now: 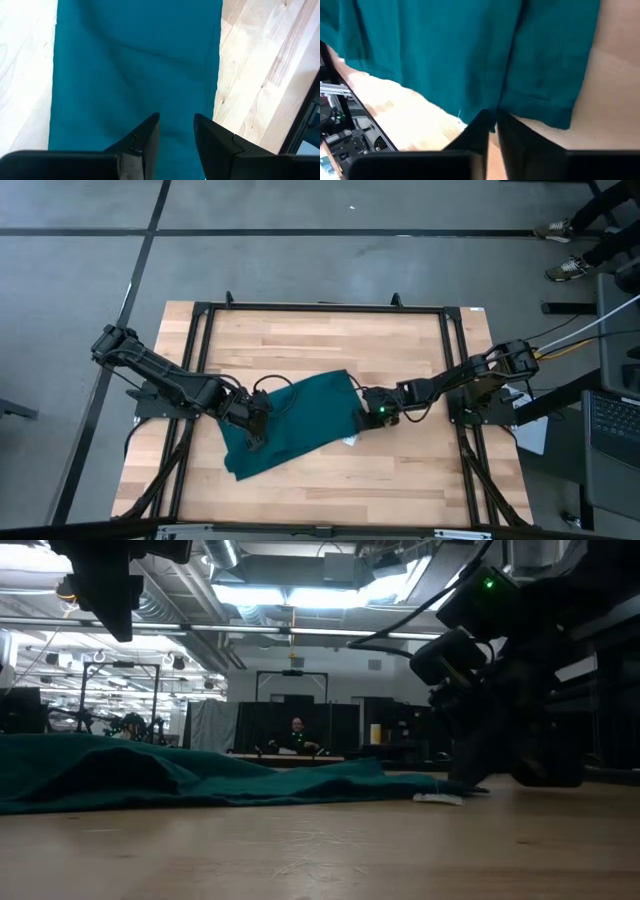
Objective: Fold microfiber towels
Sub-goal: Fold the black towel on the table
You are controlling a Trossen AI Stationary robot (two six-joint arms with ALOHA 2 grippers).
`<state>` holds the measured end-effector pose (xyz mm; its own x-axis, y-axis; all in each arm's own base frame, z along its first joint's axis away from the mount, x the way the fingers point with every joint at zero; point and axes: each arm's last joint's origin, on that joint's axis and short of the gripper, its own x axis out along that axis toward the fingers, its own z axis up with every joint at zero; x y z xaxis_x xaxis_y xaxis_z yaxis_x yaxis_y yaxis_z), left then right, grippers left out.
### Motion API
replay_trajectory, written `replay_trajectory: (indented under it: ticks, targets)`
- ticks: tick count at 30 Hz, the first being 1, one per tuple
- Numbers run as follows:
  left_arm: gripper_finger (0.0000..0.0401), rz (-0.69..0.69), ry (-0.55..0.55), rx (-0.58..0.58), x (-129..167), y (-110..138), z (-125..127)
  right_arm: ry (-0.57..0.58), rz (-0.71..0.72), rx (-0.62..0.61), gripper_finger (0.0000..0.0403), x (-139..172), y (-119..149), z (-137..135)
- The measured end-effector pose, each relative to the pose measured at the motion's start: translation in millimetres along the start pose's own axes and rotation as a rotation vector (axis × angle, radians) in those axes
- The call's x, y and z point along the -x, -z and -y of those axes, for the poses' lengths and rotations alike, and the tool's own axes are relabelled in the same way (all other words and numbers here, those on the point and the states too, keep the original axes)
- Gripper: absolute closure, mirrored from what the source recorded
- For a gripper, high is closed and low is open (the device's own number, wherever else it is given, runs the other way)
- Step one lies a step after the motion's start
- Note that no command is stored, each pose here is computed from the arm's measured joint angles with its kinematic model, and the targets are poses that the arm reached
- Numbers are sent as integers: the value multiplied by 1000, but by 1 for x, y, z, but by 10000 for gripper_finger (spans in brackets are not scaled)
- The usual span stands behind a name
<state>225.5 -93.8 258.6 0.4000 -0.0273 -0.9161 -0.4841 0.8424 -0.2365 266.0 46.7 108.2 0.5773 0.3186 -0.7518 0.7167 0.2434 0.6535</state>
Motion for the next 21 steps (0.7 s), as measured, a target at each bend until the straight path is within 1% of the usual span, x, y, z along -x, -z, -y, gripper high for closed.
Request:
replay_trajectory:
  ticks: [2, 4, 9, 14, 21]
  targets:
    - [285, 0, 0, -7, 0, 0, 0, -7, 4, -3, 388, 0, 0, -1]
    - [285, 1, 0, -11, 0, 0, 0, -18, 3, -6, 397, 0, 0, -2]
    - [285, 3, -2, -25, 0, 0, 0, -59, -6, -13, 399, 0, 0, -6]
    - [285, 4, -3, -25, 0, 0, 0, -84, -61, -9, 401, 1, 1, -8]
    - [285, 4, -3, -18, 0, 0, 0, -126, -77, -3, 401, 13, -2, -14]
